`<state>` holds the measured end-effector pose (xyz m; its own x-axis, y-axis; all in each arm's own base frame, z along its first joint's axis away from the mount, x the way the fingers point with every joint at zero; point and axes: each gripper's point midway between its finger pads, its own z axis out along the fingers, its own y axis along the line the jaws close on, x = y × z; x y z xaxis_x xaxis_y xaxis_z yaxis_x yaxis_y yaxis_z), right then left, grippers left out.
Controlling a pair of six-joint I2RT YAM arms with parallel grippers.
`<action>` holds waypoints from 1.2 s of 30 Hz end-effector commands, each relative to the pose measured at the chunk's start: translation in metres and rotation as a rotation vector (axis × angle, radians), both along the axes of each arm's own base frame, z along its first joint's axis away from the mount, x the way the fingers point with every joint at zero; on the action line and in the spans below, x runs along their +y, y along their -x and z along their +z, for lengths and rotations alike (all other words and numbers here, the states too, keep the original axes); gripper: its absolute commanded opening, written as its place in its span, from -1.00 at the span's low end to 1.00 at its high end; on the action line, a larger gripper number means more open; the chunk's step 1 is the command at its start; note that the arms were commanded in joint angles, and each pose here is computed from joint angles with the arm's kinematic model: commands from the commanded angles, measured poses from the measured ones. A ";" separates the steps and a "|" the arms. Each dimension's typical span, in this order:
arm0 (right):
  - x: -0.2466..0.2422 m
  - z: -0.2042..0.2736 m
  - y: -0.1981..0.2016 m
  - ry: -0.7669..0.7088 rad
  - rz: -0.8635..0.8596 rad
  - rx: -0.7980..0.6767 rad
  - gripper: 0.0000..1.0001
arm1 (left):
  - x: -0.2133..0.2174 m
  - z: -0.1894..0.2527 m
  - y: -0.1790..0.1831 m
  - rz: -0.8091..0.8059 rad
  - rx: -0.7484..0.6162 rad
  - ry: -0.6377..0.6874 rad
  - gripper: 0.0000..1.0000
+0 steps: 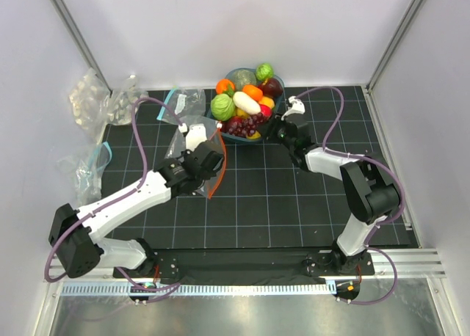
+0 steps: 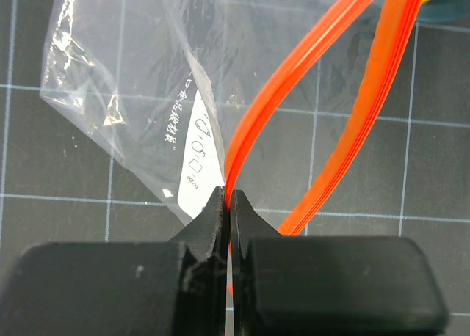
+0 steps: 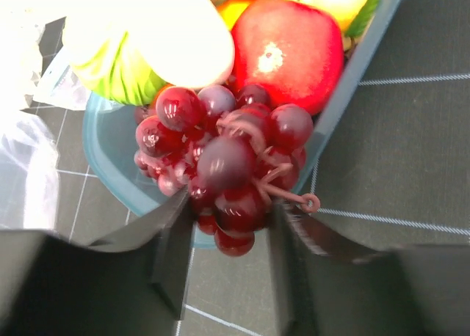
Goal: Place the food in the zip-top bag and seal the zipper
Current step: Pick up the fake fruit from the bin, then place the fake fruit in the zipper food storage bag.
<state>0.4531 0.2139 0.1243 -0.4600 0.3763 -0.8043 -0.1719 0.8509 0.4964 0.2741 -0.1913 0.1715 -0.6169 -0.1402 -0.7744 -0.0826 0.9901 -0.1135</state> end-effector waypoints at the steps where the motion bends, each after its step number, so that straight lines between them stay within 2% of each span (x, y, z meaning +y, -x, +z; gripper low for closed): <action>1: -0.001 0.036 -0.012 0.026 0.001 -0.110 -0.17 | -0.010 0.007 -0.007 -0.029 -0.021 0.020 -0.99; 2: -0.003 0.035 -0.010 0.030 -0.003 -0.111 -0.32 | -0.010 0.006 -0.007 -0.031 -0.018 0.013 -0.99; 4: -0.003 0.049 -0.007 0.018 0.000 -0.148 -0.45 | -0.011 0.005 -0.008 -0.032 -0.017 0.008 -0.99; 7: 0.006 0.063 0.003 -0.021 0.064 -0.179 -0.52 | -0.012 0.001 -0.008 -0.041 -0.008 -0.005 -0.99; 14: 0.018 0.115 0.030 -0.091 0.151 -0.291 -0.58 | -0.015 -0.002 -0.009 -0.054 0.008 -0.017 -0.99; 18: 0.016 0.130 0.041 -0.111 0.156 -0.329 -0.68 | -0.015 -0.003 -0.010 -0.056 0.010 -0.025 -1.00; 27: 0.016 0.161 0.065 -0.154 0.204 -0.399 -0.75 | -0.016 -0.006 -0.011 -0.059 0.018 -0.037 -0.99; 36: 0.026 0.199 0.120 -0.216 0.347 -0.498 -0.79 | -0.021 -0.003 -0.016 -0.071 0.020 -0.061 -0.99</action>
